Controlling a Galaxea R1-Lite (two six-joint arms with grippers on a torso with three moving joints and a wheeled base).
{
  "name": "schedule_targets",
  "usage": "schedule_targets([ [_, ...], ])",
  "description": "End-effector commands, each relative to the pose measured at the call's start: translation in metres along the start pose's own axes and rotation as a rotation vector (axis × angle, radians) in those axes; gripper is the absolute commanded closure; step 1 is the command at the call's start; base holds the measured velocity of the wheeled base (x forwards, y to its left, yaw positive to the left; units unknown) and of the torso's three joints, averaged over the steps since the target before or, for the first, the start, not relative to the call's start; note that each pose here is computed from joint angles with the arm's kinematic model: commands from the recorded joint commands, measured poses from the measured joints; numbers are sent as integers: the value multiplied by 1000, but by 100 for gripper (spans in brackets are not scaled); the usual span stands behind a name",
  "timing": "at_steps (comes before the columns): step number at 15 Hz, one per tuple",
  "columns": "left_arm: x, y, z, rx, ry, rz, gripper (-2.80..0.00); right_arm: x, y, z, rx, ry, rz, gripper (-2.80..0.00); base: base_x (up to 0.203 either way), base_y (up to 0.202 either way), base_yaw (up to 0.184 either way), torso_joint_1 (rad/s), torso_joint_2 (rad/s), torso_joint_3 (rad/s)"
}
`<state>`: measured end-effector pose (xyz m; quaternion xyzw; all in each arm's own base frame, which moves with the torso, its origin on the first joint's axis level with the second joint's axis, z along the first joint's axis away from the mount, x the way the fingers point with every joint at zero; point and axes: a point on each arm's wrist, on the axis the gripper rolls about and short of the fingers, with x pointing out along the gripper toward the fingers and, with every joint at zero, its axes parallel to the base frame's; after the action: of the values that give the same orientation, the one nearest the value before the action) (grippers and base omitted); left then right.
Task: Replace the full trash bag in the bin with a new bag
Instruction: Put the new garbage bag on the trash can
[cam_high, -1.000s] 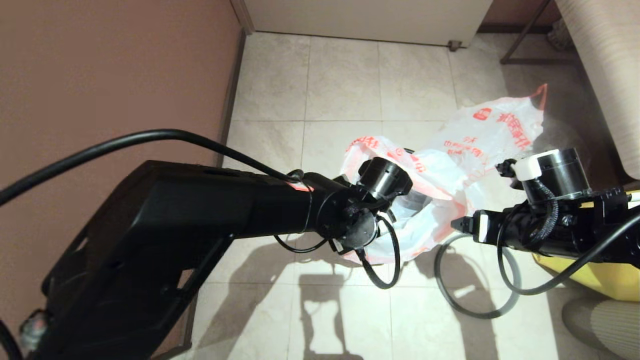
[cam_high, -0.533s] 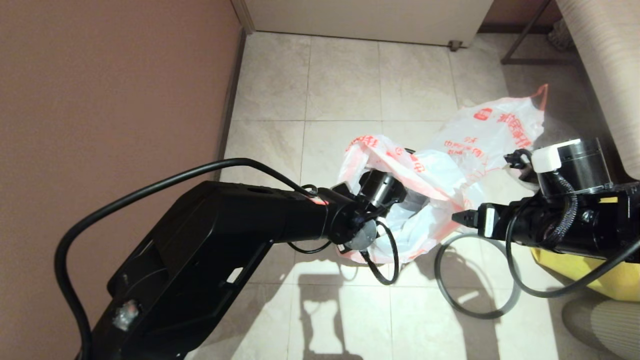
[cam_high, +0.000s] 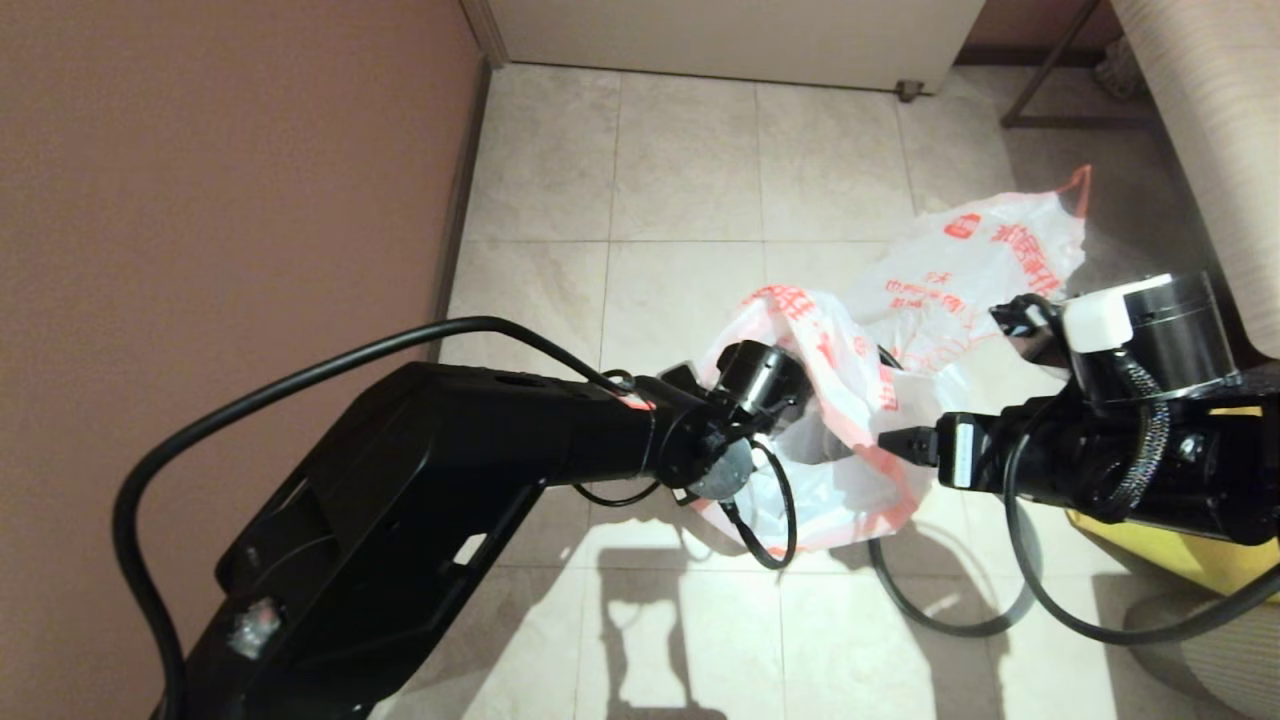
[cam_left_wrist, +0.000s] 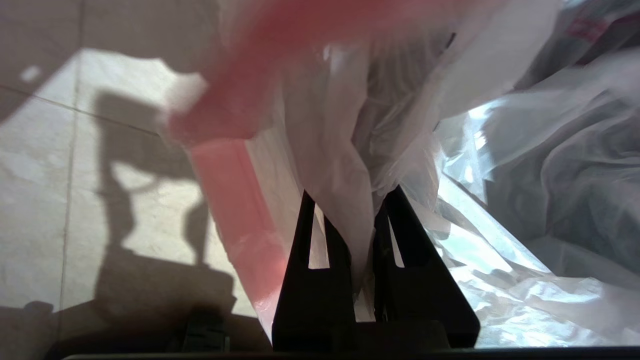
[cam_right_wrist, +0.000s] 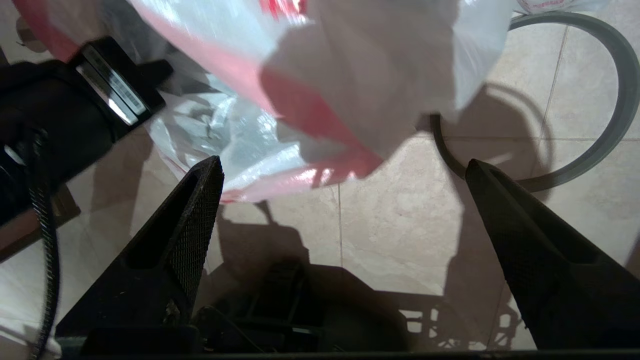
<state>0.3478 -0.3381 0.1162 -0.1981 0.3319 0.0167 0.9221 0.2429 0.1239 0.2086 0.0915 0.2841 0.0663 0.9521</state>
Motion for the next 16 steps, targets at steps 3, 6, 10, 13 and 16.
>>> schedule_targets([
  [3,-7,-1,8,-18,-14,-9,0,15,22,-18,-59,69,33,-280,0,0,0,0,0,0],
  [6,-8,3,18,-37,-26,-8,0,13,31,-25,-86,91,59,0,0,0,0,0,0,0],
  [10,-11,3,22,-43,-29,-18,0,13,31,-30,-108,126,40,0,0,0,0,0,0,0],
  [13,-10,3,21,-41,-21,-17,0,43,28,-30,-133,149,-2,0,0,0,0,0,0,0],
  [16,-16,0,21,-50,-14,-36,0,78,11,-3,-126,76,-45,0,0,0,0,0,0,0],
])
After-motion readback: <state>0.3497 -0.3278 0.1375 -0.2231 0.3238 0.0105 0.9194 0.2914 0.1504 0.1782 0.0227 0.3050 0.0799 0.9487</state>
